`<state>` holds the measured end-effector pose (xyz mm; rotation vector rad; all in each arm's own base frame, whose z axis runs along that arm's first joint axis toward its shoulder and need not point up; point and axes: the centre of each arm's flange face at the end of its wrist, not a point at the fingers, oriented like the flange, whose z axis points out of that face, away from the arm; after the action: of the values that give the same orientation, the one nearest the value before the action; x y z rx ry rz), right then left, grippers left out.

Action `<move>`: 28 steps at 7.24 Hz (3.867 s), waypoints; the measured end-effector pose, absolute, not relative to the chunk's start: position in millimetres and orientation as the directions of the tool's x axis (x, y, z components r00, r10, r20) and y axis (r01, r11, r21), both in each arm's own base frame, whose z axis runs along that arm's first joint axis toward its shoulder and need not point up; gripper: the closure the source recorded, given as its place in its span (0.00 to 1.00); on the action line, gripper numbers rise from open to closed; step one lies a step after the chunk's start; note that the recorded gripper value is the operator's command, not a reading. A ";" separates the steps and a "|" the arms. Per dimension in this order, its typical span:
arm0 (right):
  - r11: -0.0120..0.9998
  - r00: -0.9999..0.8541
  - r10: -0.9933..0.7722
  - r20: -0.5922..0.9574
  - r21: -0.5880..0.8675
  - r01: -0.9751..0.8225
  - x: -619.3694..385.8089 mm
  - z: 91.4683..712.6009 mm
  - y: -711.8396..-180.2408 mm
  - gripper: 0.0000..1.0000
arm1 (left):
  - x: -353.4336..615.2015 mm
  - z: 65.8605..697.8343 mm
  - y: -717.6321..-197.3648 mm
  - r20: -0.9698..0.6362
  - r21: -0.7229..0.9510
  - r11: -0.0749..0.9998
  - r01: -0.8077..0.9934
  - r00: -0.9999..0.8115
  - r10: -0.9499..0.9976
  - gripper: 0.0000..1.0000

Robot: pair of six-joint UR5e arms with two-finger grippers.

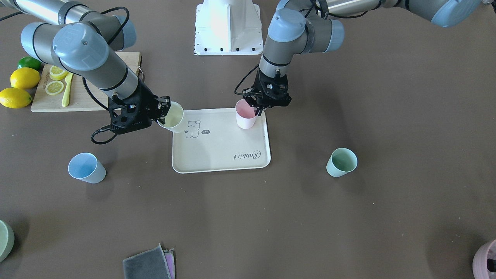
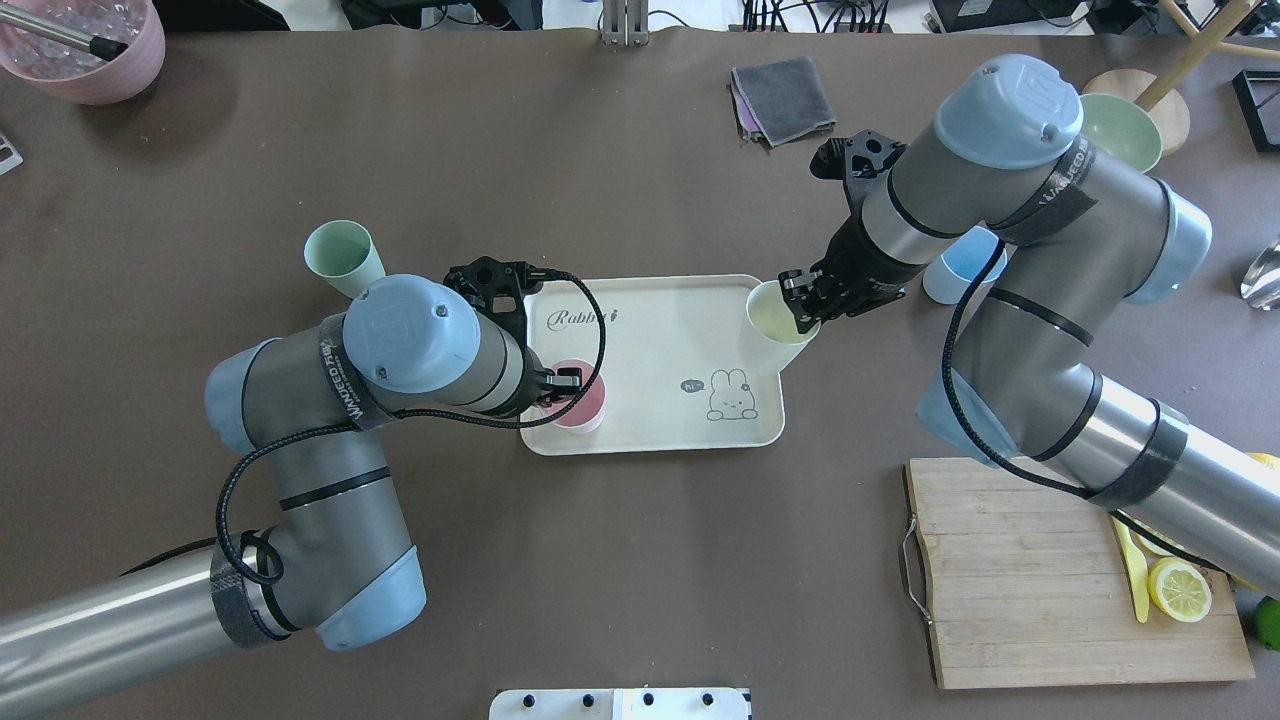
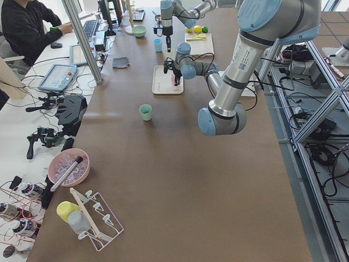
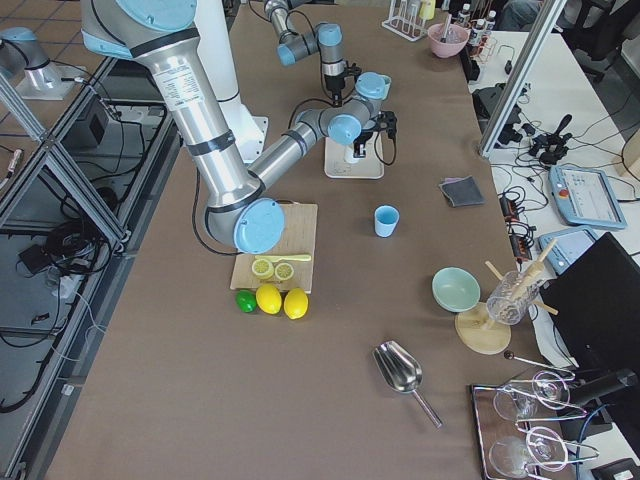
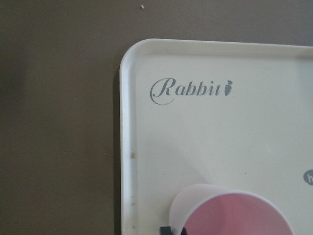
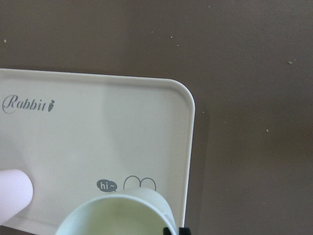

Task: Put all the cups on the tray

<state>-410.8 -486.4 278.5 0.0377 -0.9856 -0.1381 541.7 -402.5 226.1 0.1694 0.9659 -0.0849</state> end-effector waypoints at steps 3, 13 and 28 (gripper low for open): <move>0.990 0.575 -0.141 0.806 0.100 0.102 -445.4 282.5 -476.5 1.00 | 474.7 206.1 -445.1 -0.824 0.145 0.983 0.112 0.564 0.057 0.03; 1.000 0.525 -0.014 0.851 0.012 0.006 -417.6 247.3 -500.8 0.00 | 308.3 359.8 -598.0 -0.706 0.282 0.959 -0.034 0.670 0.231 0.03; 0.993 0.675 -0.119 0.729 0.070 0.099 -192.0 484.6 -598.8 0.00 | 394.5 229.1 -565.1 -0.794 0.140 0.986 0.090 0.605 0.058 1.00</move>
<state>-192.0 -598.8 484.6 0.0256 -0.8214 -0.1227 394.5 -565.1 229.1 0.1728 0.9218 -0.0191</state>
